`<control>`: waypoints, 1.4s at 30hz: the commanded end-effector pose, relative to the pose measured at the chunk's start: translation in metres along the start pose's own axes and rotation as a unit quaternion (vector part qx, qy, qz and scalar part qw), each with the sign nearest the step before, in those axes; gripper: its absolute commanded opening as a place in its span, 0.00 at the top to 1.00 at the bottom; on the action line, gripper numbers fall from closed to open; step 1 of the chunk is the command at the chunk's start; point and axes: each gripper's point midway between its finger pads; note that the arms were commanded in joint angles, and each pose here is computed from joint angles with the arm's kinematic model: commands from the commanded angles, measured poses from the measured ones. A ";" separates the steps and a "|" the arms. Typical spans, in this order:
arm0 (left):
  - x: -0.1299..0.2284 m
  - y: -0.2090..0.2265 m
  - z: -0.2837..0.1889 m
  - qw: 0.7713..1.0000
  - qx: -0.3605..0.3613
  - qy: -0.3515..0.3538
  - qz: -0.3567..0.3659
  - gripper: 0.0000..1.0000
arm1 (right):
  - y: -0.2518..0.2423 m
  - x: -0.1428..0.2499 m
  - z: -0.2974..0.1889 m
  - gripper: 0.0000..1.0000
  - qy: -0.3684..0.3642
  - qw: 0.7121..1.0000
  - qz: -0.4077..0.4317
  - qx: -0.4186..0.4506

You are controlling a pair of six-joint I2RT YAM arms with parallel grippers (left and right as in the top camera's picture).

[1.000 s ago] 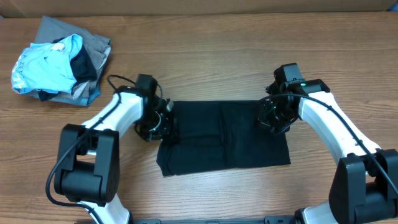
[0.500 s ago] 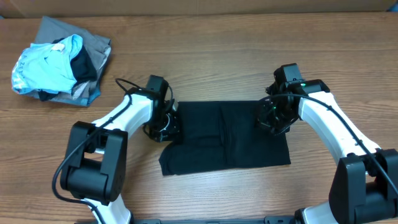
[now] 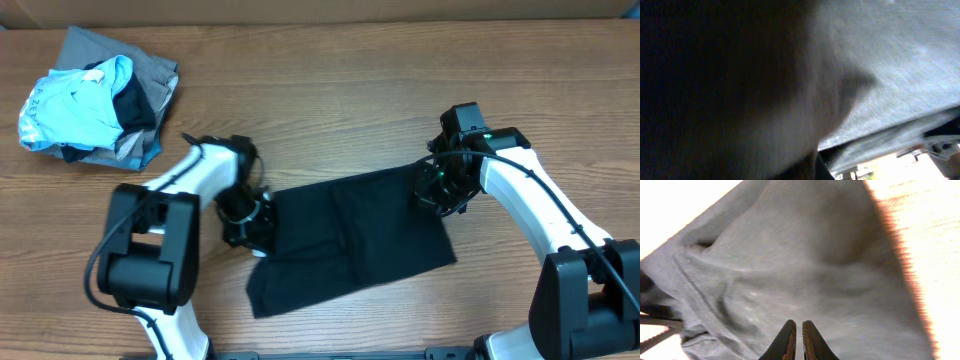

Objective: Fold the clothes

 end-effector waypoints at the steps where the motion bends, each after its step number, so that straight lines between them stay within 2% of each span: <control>1: -0.024 0.010 -0.062 0.997 -0.028 -0.073 0.023 0.96 | 0.004 -0.006 -0.009 0.91 -0.018 1.000 -0.003 -0.005; 6: -0.026 -0.009 -0.138 0.987 -0.041 -0.152 0.039 0.96 | 0.004 -0.006 -0.009 0.91 -0.018 1.000 -0.003 -0.005; 11: -0.022 -0.047 -0.162 0.979 -0.033 -0.191 0.060 0.96 | 0.004 -0.006 -0.009 0.91 -0.018 1.000 -0.003 -0.005; 19: -0.001 -0.143 -0.111 0.968 -0.043 -0.210 0.131 0.96 | 0.004 -0.006 -0.009 0.91 -0.018 1.000 -0.003 -0.005; 22: 0.009 -0.160 -0.087 0.965 -0.057 -0.211 0.147 0.96 | 0.004 -0.006 -0.009 0.91 -0.018 1.000 -0.003 -0.005; 24: 0.014 -0.170 -0.068 0.965 -0.060 -0.203 0.154 0.92 | 0.004 -0.006 -0.009 0.91 -0.018 1.000 -0.003 -0.005; 30: 0.026 -0.194 -0.021 0.967 -0.050 -0.172 0.181 0.72 | 0.004 -0.006 -0.009 0.90 -0.017 1.000 -0.002 -0.005; 35: 0.030 -0.206 -0.001 0.965 -0.054 -0.164 0.199 0.70 | 0.002 -0.005 -0.009 0.89 -0.016 1.000 0.001 0.000; 38: 0.031 -0.203 0.004 0.966 -0.062 -0.156 0.198 0.76 | -0.006 -0.004 -0.009 0.79 -0.016 1.000 0.010 0.022; 42: 0.024 -0.195 -0.012 0.967 -0.065 -0.162 0.187 0.76 | -0.008 -0.001 -0.009 0.74 -0.012 1.000 0.012 0.026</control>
Point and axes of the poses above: each gripper's point midway between its finger pads, its own z axis out along the fingers, its own y axis along the line the jaws close on, x = y × z, and after that the axes turned 2 degrees about -z, right-handed
